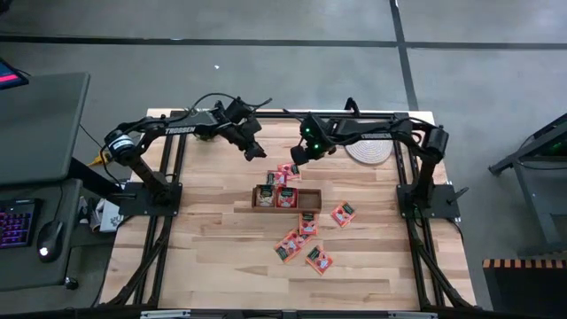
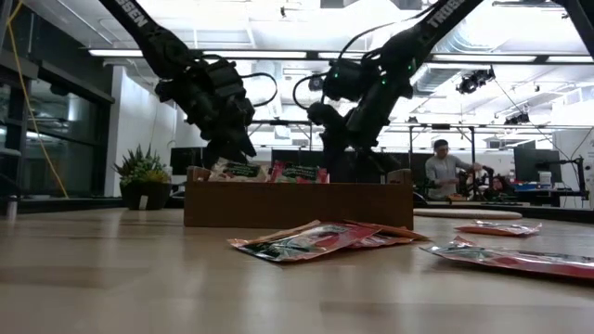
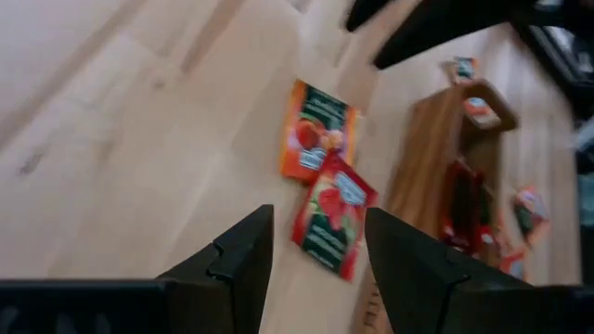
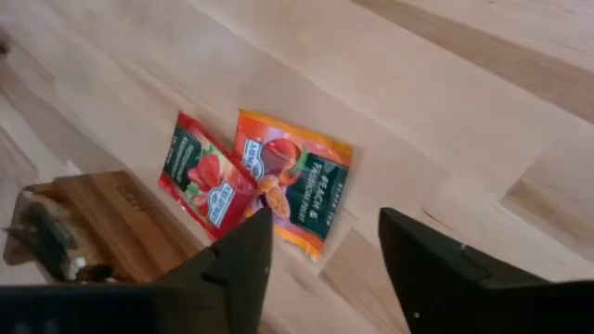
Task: Pick & Place Tea
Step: Put the orange tea bag into the right section of the brown wooden organizer
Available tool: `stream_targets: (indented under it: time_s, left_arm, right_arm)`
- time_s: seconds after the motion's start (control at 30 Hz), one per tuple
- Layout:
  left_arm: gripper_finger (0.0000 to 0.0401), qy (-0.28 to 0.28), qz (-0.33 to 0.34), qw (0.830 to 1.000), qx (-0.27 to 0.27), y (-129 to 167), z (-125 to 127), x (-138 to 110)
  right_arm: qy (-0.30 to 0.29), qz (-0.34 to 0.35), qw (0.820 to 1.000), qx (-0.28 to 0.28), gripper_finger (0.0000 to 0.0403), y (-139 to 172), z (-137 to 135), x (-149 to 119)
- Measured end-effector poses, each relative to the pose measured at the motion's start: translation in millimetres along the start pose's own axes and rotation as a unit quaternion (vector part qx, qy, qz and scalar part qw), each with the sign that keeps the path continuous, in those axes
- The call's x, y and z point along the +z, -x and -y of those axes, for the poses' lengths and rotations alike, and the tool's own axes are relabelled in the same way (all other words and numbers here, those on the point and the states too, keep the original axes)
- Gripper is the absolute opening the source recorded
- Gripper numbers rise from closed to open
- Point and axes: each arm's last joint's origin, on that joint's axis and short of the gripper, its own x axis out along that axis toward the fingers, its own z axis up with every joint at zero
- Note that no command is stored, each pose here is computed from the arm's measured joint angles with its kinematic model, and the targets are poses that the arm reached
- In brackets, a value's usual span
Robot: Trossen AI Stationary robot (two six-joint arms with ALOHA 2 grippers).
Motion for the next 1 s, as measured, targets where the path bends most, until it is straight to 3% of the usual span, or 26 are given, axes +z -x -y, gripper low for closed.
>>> stream_targets:
  time_s: [0.1,0.23,1.0]
  left_arm:
    - [0.0169,-0.004,-0.002,1.0,-0.027,-3.2,2.4,0.1]
    - [0.0169,-0.004,-0.01,1.0,-0.022,-7.8,3.0,-1.6]
    - [0.0169,-0.008,-0.003,1.0,-0.017,-7.8,2.9,-0.3]
  right_arm:
    - [-0.008,-0.006,1.0,0.014,0.0222,-6.8,0.5,1.0]
    - [-0.02,-0.02,1.0,0.012,0.0238,-18.8,4.9,-0.1]
    - [-0.044,-0.052,0.997,0.021,0.0239,-48.4,13.3,-3.0]
